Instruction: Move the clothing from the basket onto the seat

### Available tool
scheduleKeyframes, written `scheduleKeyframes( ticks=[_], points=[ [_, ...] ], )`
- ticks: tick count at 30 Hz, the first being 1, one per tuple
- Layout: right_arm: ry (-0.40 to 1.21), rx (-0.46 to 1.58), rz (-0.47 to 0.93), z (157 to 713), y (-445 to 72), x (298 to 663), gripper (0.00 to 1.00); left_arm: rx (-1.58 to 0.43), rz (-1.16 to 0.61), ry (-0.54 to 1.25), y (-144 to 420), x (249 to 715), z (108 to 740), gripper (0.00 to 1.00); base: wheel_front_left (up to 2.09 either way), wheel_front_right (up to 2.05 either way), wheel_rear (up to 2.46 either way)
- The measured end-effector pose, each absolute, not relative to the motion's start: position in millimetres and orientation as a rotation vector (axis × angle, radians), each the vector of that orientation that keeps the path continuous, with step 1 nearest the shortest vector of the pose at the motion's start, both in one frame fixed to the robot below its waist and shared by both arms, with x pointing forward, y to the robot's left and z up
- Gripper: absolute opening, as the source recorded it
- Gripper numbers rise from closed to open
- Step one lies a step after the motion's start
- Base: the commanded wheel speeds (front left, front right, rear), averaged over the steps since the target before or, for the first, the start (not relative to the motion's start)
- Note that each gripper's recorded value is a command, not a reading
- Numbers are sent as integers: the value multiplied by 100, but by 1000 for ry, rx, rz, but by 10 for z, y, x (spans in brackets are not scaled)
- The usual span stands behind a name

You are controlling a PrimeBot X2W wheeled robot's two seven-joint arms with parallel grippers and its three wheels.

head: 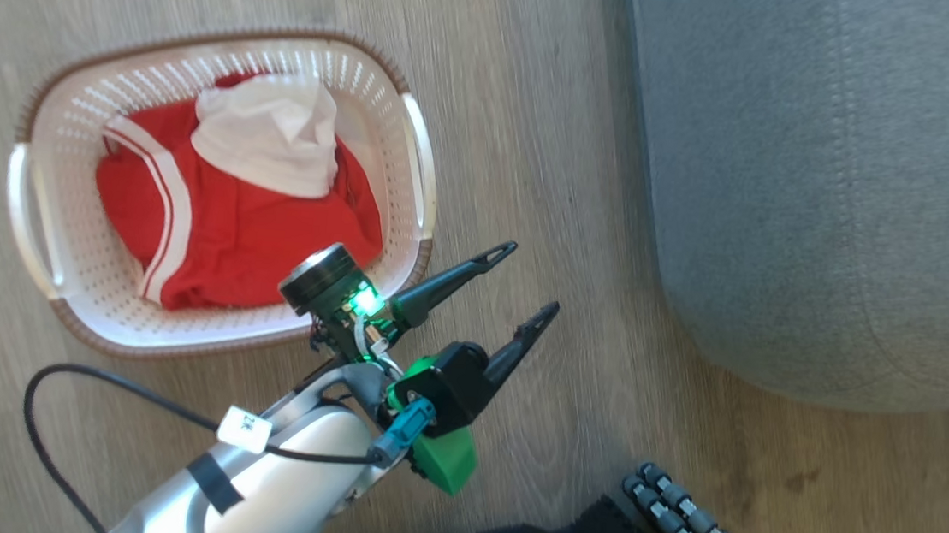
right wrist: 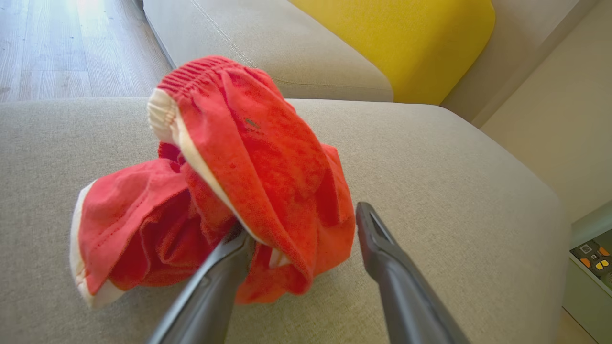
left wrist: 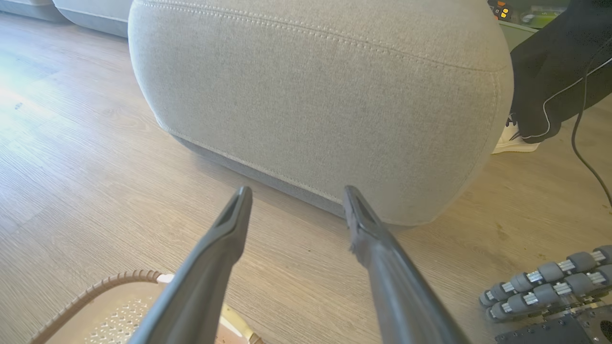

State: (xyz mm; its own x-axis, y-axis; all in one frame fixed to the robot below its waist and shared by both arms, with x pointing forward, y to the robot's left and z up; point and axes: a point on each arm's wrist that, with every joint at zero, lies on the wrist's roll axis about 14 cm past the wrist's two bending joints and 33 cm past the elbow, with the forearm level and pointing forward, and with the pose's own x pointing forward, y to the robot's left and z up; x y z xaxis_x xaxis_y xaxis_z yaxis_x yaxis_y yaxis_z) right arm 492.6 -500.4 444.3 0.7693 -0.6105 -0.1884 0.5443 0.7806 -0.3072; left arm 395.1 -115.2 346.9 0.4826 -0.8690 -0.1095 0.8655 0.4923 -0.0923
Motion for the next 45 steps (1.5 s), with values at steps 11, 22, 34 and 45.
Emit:
scheduleKeyframes(
  ticks=[11,22,34,45],
  points=[
    [366,-275,-583,4623,-4950,4547,100,-28,-1063,95,-1204,3713,3972,100,0,0,0],
    [164,-238,-589,5555,-4977,4310,100,-26,-1026,5,-1182,3430,4576,100,0,0,0],
    [-118,-306,-501,6537,-4726,4195,100,-3,-908,-66,-916,3364,4921,100,0,0,0],
    [-404,-303,-197,6971,-3608,4259,100,-11,-720,-123,-461,3512,5172,100,0,0,0]
  ],
)
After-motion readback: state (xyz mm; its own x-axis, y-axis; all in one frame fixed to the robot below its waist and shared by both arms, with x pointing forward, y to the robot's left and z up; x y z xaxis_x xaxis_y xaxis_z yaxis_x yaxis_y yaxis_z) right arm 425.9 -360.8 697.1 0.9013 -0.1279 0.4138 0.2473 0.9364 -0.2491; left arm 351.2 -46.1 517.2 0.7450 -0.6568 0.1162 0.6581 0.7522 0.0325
